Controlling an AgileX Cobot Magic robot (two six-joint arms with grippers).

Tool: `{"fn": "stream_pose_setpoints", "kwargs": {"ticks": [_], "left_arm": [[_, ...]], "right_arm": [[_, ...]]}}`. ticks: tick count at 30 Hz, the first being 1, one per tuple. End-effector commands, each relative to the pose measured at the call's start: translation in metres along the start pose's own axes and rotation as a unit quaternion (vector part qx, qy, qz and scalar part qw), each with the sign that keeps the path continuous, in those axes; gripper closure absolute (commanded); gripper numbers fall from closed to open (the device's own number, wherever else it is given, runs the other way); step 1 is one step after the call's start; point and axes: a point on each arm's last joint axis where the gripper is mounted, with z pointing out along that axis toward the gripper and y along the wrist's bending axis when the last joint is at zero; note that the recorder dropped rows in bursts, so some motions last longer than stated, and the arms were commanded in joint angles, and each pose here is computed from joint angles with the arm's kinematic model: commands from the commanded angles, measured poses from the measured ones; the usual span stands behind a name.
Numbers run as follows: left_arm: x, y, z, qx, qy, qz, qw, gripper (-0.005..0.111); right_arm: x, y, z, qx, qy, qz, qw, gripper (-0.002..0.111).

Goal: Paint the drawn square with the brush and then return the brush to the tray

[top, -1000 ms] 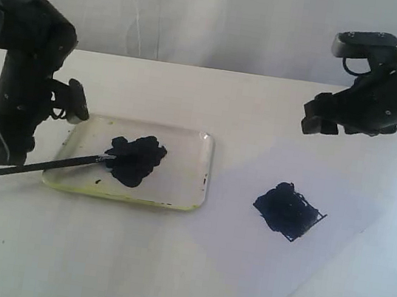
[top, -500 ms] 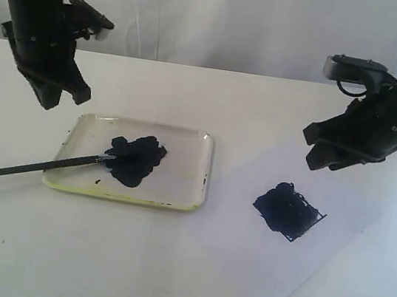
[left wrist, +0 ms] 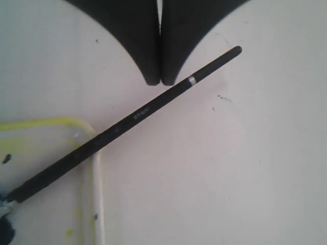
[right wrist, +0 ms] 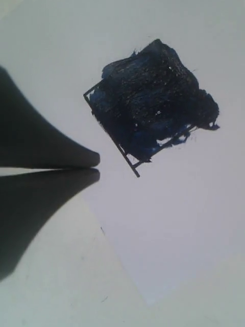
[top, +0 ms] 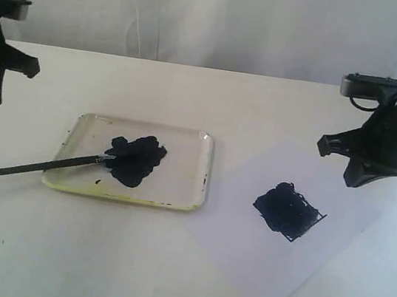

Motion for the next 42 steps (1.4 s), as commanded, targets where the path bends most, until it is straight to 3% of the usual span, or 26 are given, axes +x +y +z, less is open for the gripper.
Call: {"fn": "stream_pose_setpoints", "kwargs": {"ticks": [1,4,14,20,28,31,35,38,42], "left_arm": [[0.022,0.017,0.006,0.007,0.066,-0.031,0.997,0.107],[0.029,0.024,0.002,-0.011,0.059,-0.028,0.998,0.107],[0.053,0.021,-0.004,-0.019,0.052,-0.019,0.998,0.107],[0.074,0.017,-0.029,-0.025,0.017,-0.004,1.0,0.107],[0.117,0.008,-0.066,-0.035,-0.028,-0.002,0.999,0.107],[0.14,0.003,-0.084,-0.042,-0.066,-0.001,0.997,0.107],[0.198,-0.009,-0.131,-0.058,-0.176,-0.002,0.983,0.107],[0.256,-0.021,-0.167,-0.075,-0.283,0.001,0.956,0.107],[0.335,-0.035,-0.188,-0.091,-0.392,0.003,0.915,0.107]], "right_arm": [[-0.011,-0.006,-0.007,-0.003,0.006,0.02,1.0,0.108],[-0.014,-0.007,-0.009,0.0,0.017,0.026,1.0,0.108],[-0.001,-0.014,-0.015,0.002,0.079,0.032,0.996,0.108],[0.008,-0.009,-0.049,0.007,0.048,0.039,0.998,0.108],[0.044,0.003,-0.107,0.014,-0.002,0.044,0.999,0.108],[0.063,0.007,-0.13,0.021,-0.034,0.033,0.999,0.108],[0.114,0.02,-0.18,0.031,-0.144,0.018,0.989,0.108],[0.163,0.031,-0.22,0.041,-0.251,0.008,0.967,0.108],[0.227,0.044,-0.26,0.051,-0.367,-0.007,0.929,0.108]]}}
